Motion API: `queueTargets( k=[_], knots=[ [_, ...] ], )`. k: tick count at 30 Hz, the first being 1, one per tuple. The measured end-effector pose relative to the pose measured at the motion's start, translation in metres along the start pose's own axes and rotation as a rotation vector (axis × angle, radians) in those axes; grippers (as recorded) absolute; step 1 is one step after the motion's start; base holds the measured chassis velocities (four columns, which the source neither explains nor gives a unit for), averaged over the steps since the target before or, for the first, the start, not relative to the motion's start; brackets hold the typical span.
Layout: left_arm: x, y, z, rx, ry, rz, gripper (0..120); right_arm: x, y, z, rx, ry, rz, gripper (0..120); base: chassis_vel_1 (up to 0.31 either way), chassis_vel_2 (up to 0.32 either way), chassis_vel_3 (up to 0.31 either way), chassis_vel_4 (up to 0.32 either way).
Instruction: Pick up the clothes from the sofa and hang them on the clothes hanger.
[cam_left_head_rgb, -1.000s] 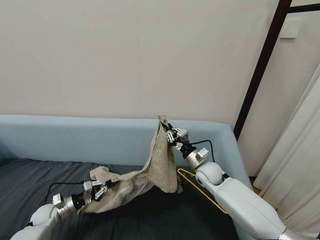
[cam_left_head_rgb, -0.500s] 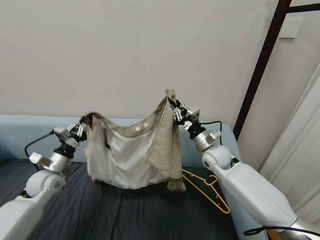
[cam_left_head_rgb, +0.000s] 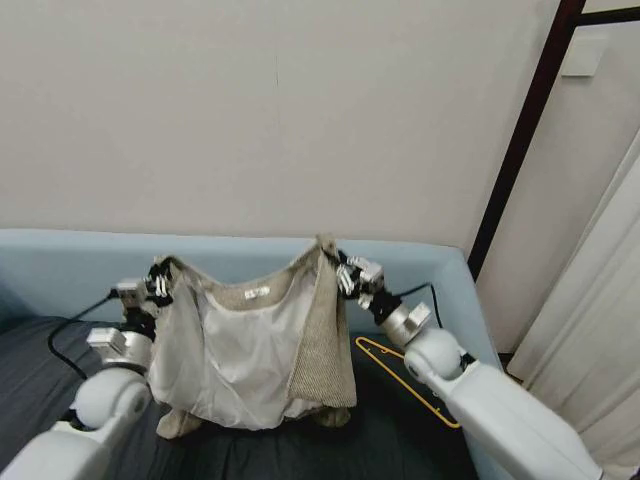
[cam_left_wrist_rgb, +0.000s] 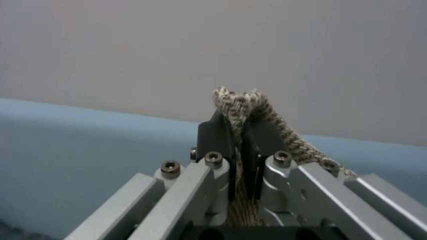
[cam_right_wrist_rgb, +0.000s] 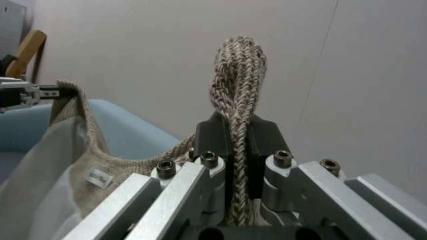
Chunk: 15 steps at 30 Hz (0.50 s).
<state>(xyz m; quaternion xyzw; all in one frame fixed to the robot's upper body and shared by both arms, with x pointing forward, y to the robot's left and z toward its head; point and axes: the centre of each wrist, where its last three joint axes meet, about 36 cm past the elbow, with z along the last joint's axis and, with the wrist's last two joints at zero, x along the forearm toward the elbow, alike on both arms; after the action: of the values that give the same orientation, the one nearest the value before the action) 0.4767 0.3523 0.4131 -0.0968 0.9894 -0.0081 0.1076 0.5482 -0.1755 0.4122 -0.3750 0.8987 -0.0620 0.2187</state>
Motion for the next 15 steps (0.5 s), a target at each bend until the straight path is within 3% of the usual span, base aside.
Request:
queueTargets(
  k=[3, 7, 9, 10, 11, 15],
  knots=[
    [-0.004, -0.006, -0.002, -0.007, 0.013, -0.030, 3, -0.002, 0.007, 0.002, -0.008, -0.003, -0.007, 4, 0.000, 0.000, 0.000, 0.000],
    [-0.014, -0.013, -0.026, -0.005, -0.036, -0.023, 3, -0.019, 0.005, -0.012, -0.002, -0.047, -0.008, 4, 0.000, 0.000, 0.000, 0.000],
    [-0.017, -0.018, -0.046, -0.002, -0.117, -0.007, 3, -0.035, -0.007, -0.033, 0.003, -0.107, 0.013, 4, 0.000, 0.000, 0.000, 0.000],
    [-0.017, -0.018, -0.046, -0.002, -0.117, -0.007, 3, -0.035, -0.007, -0.033, 0.003, -0.107, 0.013, 4, 0.000, 0.000, 0.000, 0.000],
    [-0.015, -0.021, -0.052, -0.019, -0.168, -0.002, 3, -0.043, -0.014, -0.045, 0.001, -0.138, 0.029, 4, 0.000, 0.000, 0.000, 0.000],
    [0.000, -0.025, -0.026, -0.105, -0.181, 0.008, 3, -0.040, -0.017, -0.048, -0.007, -0.146, 0.045, 4, 0.000, 0.000, 0.000, 0.000]
  ],
)
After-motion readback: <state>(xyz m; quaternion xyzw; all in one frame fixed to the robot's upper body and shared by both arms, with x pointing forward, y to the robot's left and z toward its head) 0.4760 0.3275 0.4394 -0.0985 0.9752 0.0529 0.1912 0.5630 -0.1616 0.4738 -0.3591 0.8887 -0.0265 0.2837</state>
